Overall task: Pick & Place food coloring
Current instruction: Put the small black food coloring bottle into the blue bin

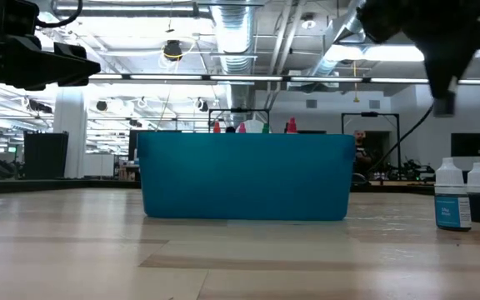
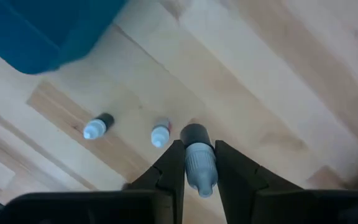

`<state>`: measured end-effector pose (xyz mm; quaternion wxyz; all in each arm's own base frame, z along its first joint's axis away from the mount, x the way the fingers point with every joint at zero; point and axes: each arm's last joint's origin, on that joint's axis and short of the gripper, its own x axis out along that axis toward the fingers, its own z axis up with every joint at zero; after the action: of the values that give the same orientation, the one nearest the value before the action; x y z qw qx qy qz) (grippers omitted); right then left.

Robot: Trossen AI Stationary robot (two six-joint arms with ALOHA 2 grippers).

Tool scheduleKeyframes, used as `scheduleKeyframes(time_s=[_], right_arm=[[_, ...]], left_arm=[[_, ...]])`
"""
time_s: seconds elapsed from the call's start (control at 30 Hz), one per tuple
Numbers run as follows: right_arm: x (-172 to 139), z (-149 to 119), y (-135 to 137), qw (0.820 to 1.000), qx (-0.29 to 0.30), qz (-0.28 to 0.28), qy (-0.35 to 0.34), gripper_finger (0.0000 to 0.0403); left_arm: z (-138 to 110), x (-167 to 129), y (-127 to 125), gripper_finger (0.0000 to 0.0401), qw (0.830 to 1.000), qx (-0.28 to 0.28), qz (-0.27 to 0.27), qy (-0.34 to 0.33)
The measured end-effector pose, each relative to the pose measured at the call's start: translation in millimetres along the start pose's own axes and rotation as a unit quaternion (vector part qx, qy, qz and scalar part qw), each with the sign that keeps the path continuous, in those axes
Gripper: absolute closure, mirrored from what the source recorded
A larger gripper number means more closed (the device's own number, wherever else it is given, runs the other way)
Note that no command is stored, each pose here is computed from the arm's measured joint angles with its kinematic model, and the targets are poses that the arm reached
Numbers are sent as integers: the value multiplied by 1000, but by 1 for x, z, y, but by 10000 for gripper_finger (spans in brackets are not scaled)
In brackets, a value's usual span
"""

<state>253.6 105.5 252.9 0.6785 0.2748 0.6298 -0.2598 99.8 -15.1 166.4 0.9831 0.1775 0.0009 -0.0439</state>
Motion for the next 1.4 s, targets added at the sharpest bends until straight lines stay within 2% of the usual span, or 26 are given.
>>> scheduleKeyframes(time_s=[0.5,0.83,1.03,1.4], right_arm=[[-27,41,-6,993,-105,27,-54,339],[-28,59,-9,983,-161,36,-75,339],[-29,76,9,975,-207,32,-78,339],[-25,109,48,950,-297,-17,-91,339]], left_arm=[[0,0,0,278,1000,0,0,0],[0,0,0,278,1000,0,0,0],[0,0,0,278,1000,0,0,0],[0,0,0,278,1000,0,0,1]])
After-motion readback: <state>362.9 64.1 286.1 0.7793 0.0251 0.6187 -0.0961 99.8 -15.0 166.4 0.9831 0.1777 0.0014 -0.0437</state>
